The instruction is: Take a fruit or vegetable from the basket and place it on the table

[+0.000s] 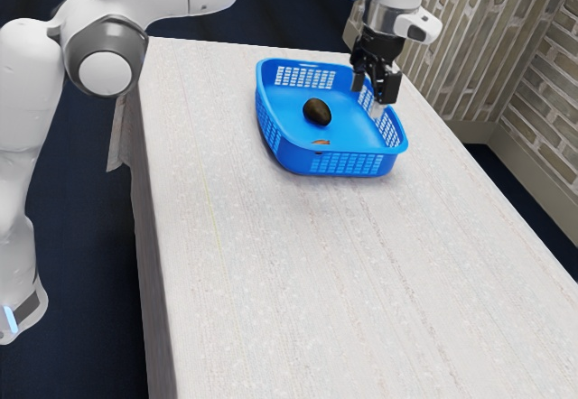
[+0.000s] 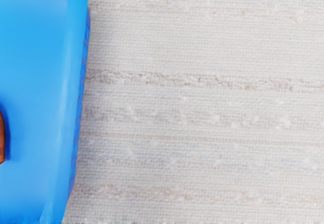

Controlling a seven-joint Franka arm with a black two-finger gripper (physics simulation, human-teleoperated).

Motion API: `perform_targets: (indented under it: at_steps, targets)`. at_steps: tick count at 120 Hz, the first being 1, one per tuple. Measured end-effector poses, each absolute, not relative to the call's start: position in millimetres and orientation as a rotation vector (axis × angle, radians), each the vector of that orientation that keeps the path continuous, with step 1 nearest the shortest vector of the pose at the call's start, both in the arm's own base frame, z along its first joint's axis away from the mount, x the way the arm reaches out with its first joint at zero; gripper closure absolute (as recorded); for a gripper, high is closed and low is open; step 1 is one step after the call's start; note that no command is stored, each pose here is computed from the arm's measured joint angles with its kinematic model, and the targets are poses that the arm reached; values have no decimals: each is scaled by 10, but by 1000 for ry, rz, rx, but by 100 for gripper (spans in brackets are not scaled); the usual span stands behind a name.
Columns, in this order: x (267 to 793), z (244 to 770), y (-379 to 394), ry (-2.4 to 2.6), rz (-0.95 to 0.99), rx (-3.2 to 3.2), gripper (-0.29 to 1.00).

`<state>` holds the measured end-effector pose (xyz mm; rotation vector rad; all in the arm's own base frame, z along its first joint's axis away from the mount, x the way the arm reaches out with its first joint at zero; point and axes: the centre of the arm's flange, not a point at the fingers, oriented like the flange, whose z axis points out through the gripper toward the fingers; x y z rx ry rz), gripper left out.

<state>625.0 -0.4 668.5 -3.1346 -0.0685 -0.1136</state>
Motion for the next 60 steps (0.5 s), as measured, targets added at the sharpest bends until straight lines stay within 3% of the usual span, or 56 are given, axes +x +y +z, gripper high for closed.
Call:
perform_targets:
  at_steps: [44, 60]
  targets:
    - [6163, 6796, 85, -111, -111, -3135, 0]
    - [6037, 6758, 899, -345, -43, -3124, 0]
